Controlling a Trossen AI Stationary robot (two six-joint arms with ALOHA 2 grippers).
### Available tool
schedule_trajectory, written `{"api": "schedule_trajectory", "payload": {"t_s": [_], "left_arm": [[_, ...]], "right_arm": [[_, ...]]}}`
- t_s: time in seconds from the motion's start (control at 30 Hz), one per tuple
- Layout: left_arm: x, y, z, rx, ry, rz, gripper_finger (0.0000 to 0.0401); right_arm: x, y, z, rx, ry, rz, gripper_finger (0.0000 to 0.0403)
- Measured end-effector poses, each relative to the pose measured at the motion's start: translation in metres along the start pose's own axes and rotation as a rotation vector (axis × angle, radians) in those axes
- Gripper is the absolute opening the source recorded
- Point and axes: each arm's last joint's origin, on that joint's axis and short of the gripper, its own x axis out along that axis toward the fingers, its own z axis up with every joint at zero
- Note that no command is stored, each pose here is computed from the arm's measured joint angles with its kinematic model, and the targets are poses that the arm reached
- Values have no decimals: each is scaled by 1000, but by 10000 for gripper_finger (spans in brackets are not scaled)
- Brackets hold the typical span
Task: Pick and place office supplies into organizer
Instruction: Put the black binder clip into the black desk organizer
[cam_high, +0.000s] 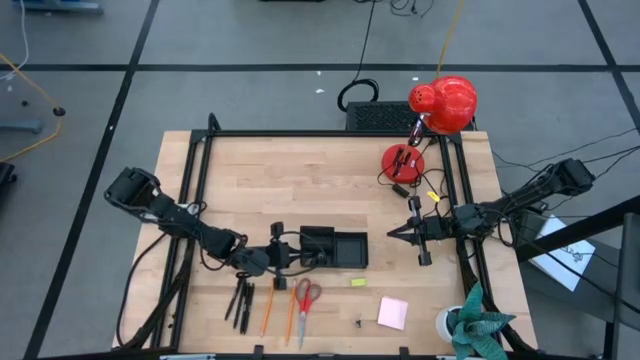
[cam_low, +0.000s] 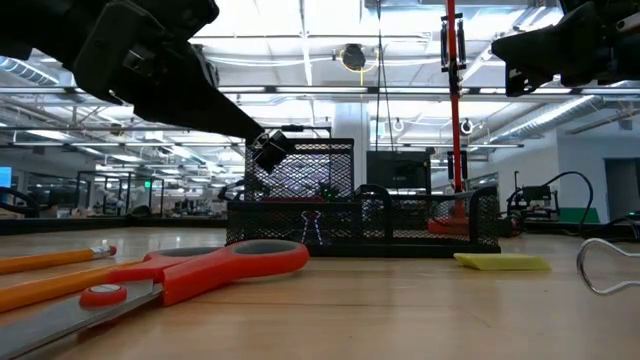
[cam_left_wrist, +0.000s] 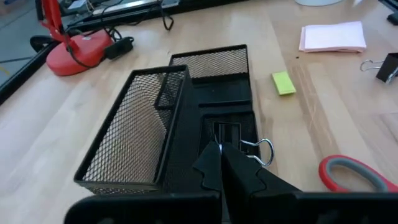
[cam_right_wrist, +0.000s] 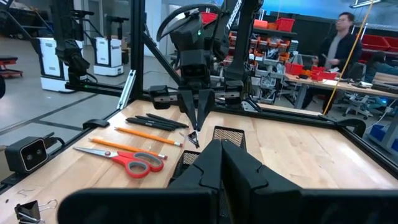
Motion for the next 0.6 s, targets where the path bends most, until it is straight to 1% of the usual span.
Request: {"api": "schedule_trajectory", "payload": {"t_s": [0.1,0.17,0.33,0.6], "left_arm": [[4,-3,-4,0,6,-29,0],[8,-5,-10,20,26,-32,0],[20,-6,-20,28,43,-25,0],[24,0,-20,0,52,-19,1]], "right_arm": [[0,0,0,0,0,0,4],[0,0,0,0,0,0,4],[0,0,0,1,-5,-1,4],[0,0,0,-1,-5,-1,4]]}}
